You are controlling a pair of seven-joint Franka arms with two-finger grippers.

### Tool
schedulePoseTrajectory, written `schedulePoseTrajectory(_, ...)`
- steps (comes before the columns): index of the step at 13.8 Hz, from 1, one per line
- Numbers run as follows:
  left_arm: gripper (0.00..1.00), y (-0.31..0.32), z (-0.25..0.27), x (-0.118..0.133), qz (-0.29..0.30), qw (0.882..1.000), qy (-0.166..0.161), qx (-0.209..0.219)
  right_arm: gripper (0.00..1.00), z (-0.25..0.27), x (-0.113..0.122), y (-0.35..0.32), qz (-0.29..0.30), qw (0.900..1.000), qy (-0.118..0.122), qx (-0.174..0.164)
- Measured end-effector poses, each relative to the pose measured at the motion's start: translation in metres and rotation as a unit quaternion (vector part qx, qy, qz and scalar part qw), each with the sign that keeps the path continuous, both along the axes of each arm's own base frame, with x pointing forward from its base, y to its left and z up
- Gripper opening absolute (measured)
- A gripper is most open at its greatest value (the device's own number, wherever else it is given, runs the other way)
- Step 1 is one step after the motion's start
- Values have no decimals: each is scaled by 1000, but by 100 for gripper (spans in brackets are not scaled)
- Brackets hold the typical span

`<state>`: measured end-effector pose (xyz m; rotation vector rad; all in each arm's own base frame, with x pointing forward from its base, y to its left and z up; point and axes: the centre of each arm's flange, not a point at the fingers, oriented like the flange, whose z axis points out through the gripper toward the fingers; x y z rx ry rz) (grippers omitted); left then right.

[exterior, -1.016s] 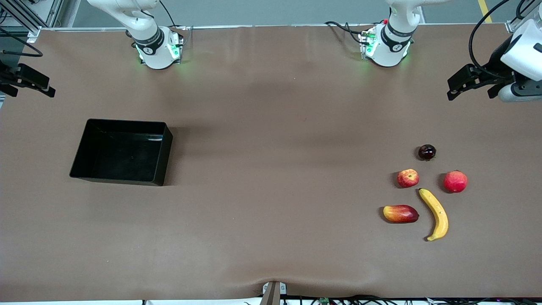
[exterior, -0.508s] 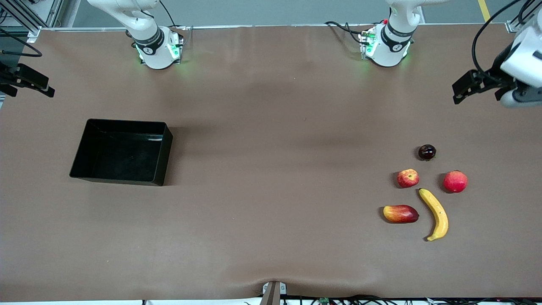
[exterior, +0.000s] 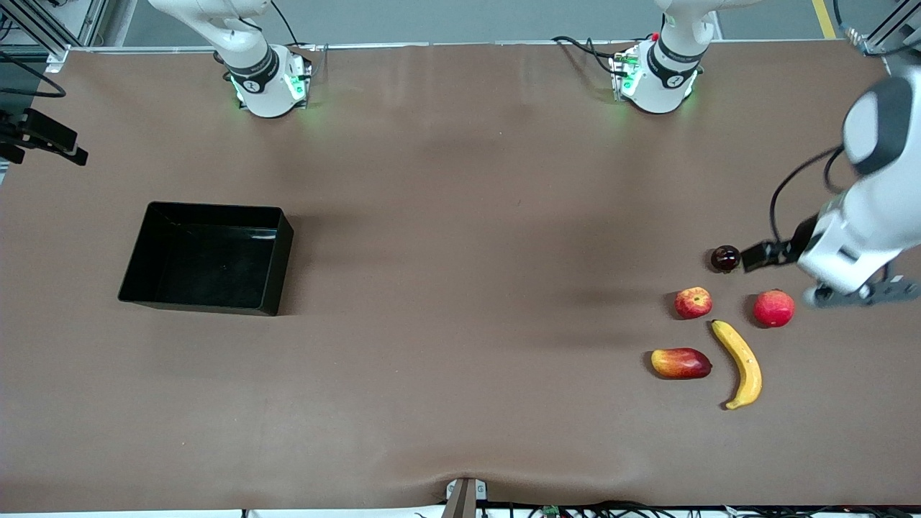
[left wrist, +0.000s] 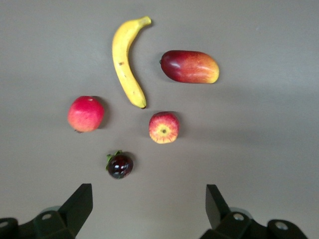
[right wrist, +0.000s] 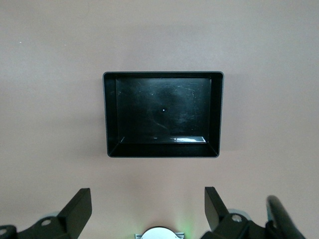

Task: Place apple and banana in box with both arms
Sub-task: 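Reach the left gripper down toward the red apple, then grasp the red apple with the left gripper while the right gripper reaches the box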

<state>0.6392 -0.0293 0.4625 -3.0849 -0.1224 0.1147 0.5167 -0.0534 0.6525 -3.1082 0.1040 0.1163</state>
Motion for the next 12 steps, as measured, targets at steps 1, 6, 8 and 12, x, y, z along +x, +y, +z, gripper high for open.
schedulePoseTrajectory(1, 100, 2, -24, 6, 7, 1000, 4, -3, 100, -3, 2, -6, -6, 1000, 2, 0)
schedulePoseTrajectory(6, 100, -8, -110, 24, 34, 999, 19, -15, 100, -21, 5, -58, -25, 1000, 14, 4)
schedulePoseTrajectory(8, 100, -23, -128, 26, 47, 998, 23, -16, 100, -32, 6, -85, -19, 1000, 22, 9)
schedulePoseTrajectory(12, 100, -30, -155, 22, 54, 998, 38, -15, 100, -79, 19, -152, 44, 998, 32, 23)
